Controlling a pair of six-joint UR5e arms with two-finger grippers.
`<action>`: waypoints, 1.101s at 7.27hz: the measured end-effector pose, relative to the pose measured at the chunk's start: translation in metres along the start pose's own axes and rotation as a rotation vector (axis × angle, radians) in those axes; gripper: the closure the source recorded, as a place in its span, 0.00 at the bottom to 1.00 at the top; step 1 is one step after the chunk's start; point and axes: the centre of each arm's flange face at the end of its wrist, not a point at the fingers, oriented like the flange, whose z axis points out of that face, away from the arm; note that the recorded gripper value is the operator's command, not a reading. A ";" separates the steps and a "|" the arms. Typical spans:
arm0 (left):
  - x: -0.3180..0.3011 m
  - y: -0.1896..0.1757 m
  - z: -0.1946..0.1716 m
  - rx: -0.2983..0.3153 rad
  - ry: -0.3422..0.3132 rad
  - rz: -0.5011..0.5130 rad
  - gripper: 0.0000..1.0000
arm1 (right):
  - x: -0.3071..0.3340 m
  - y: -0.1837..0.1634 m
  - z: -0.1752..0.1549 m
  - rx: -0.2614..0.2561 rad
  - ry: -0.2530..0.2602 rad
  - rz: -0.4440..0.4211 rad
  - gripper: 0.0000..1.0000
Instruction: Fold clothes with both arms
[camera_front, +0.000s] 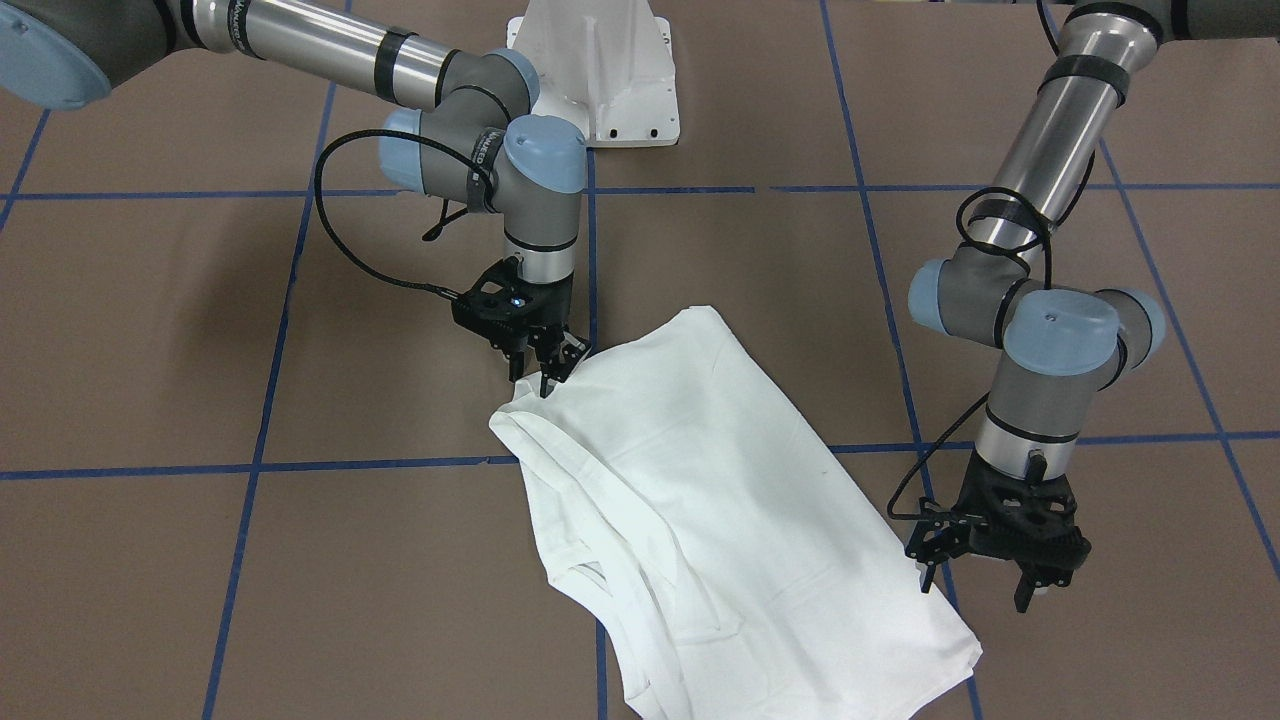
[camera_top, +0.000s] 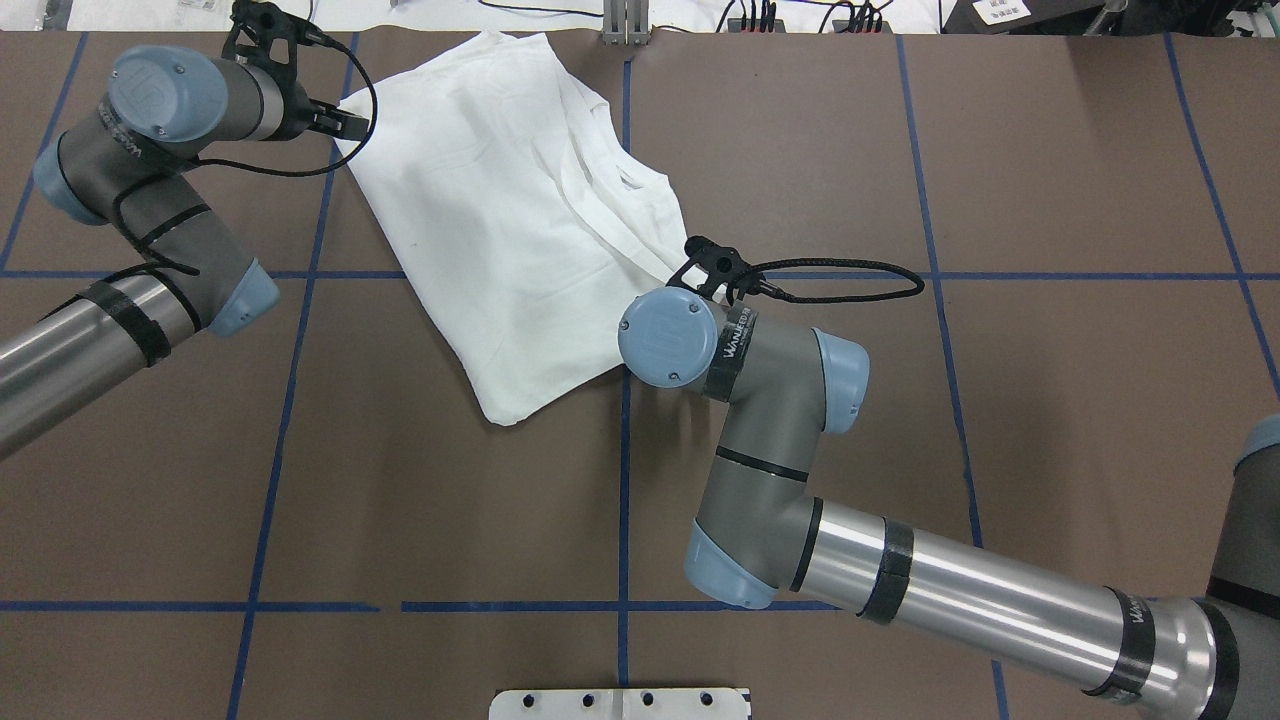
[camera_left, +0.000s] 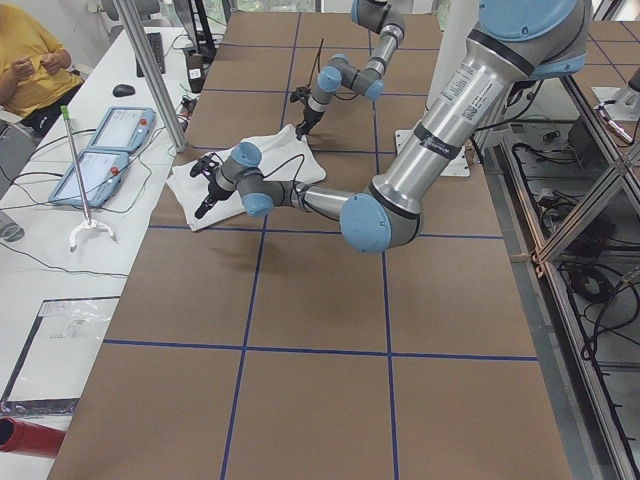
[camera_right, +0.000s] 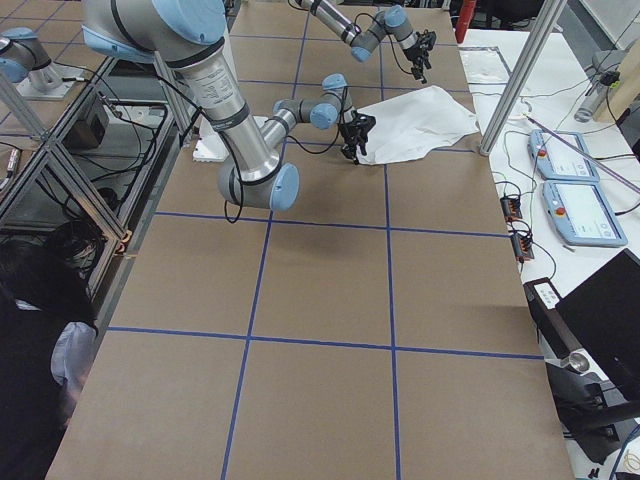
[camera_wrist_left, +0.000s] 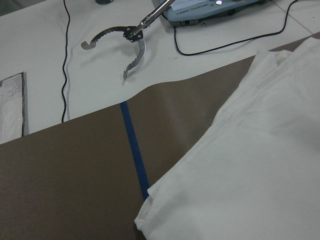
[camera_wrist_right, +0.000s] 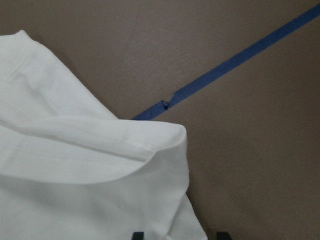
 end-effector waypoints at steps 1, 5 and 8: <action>0.000 0.000 0.000 0.000 0.000 0.000 0.00 | -0.003 0.001 -0.003 -0.001 -0.006 0.000 1.00; -0.001 0.003 0.000 0.006 0.006 -0.001 0.00 | -0.006 -0.016 -0.004 0.016 -0.008 -0.030 1.00; 0.000 0.002 -0.002 0.017 0.015 -0.001 0.00 | -0.001 -0.031 -0.002 0.029 -0.002 -0.064 1.00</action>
